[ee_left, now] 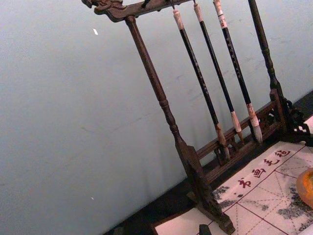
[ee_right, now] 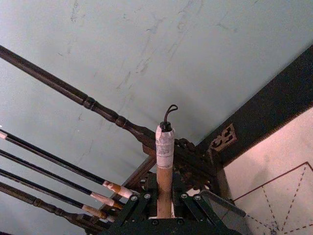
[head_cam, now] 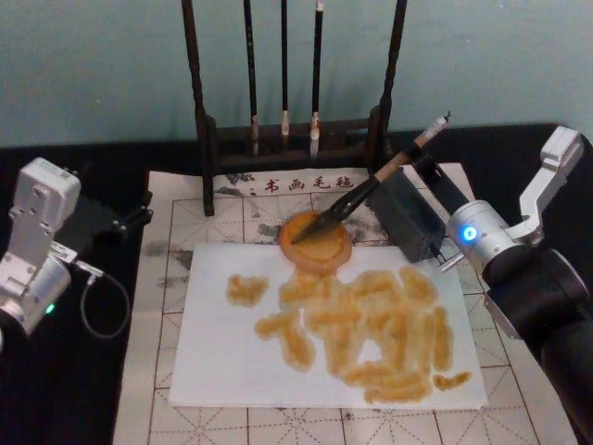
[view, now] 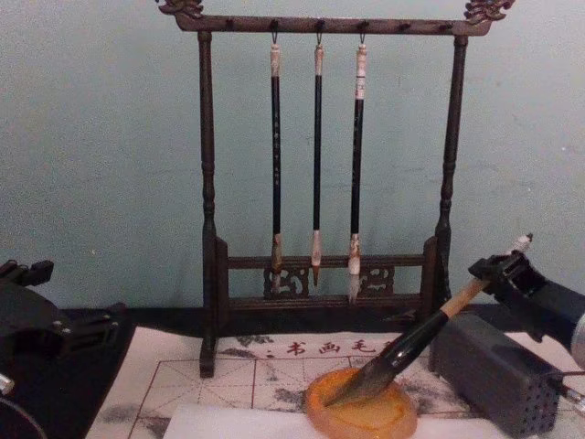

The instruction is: Pick up the brush from the inkstone, write on the paper, then place the brush back to its original position.

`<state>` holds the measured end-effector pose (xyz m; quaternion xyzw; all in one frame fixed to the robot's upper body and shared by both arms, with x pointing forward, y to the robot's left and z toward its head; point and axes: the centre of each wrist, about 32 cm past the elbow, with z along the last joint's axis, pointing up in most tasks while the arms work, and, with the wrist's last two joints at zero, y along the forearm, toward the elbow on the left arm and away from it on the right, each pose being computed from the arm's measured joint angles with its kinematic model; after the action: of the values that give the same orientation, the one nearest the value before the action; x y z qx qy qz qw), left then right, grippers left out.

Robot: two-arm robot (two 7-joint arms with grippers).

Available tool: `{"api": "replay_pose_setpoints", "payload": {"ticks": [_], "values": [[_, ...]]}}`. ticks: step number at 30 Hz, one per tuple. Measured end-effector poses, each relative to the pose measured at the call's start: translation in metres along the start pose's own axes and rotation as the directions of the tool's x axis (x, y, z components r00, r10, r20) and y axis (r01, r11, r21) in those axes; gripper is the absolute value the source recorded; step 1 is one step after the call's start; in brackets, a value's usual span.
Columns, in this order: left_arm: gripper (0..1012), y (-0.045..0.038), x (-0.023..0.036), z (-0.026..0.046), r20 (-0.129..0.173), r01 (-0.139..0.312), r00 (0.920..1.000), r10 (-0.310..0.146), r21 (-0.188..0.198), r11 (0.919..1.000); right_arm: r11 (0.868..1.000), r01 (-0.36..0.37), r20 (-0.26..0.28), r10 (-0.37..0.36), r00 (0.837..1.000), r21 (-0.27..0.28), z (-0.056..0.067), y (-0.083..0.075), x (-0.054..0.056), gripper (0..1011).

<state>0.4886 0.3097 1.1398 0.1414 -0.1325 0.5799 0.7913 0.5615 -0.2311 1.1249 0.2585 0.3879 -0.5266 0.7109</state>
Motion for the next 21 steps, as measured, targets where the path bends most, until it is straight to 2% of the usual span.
{"api": "replay_pose_setpoints", "payload": {"ticks": [21], "values": [[1001, 0.0000, 0.0000, 0.0000, 0.000, 0.000, 1.0000, 0.000, 0.000, 1.0000, 1.000, 0.012, 0.003, -0.012, 1.000, -0.002, -0.0003, -0.0013, 0.0004, 199]]}}
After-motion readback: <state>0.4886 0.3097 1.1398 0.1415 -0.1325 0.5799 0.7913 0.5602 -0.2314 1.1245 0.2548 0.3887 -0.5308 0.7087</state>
